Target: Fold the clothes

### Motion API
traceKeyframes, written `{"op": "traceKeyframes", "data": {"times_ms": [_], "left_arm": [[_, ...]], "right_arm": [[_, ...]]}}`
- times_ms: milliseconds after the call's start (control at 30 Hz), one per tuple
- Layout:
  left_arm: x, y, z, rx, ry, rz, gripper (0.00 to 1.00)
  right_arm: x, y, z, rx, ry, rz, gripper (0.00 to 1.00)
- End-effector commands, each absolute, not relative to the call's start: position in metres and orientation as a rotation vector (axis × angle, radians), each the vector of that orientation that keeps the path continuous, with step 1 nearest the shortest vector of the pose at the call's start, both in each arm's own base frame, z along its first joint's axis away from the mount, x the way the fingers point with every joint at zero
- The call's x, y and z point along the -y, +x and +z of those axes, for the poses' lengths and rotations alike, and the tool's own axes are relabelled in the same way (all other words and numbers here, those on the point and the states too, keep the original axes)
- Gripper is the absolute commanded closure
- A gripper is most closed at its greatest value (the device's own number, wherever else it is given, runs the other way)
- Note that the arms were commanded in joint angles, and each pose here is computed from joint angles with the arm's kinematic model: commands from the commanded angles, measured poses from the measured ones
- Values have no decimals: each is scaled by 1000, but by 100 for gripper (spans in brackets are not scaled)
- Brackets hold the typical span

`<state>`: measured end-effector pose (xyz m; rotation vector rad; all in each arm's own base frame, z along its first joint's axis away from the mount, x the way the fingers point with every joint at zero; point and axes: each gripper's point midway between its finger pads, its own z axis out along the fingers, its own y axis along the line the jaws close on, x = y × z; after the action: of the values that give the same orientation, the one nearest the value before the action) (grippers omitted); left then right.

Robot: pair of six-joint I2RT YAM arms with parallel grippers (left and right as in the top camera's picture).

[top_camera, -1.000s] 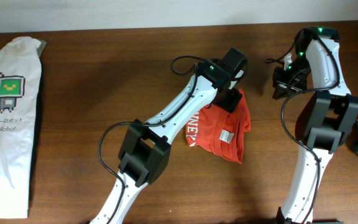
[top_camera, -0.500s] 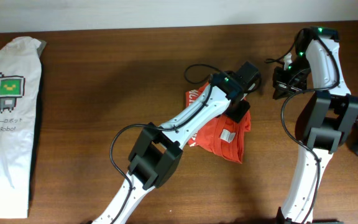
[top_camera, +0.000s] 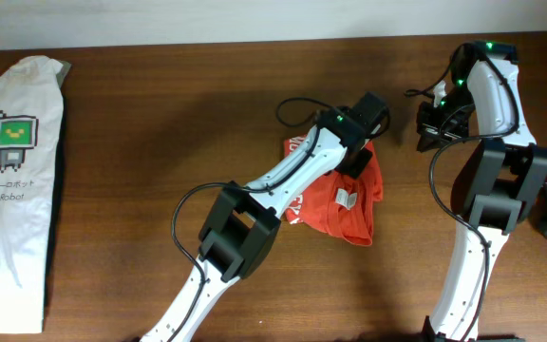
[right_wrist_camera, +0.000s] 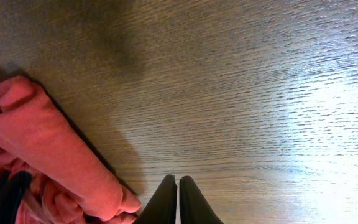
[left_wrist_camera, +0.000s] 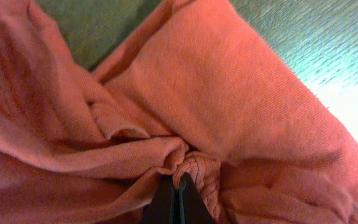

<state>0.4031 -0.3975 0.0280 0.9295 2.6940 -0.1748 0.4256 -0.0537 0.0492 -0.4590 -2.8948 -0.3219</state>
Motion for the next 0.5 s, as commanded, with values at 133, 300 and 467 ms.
{"op": "traceKeyframes", "data": {"times_ms": [133, 300, 467], "left_arm": [[416, 430, 110, -2535, 858, -231, 100], [413, 438, 120, -2511, 821, -214, 100], [413, 458, 167, -2402, 735, -253, 100]], "right_arm": [[53, 424, 48, 2889, -449, -310, 92], [52, 424, 48, 2888, -449, -314, 92], [52, 424, 48, 2888, -449, -314, 92]]}}
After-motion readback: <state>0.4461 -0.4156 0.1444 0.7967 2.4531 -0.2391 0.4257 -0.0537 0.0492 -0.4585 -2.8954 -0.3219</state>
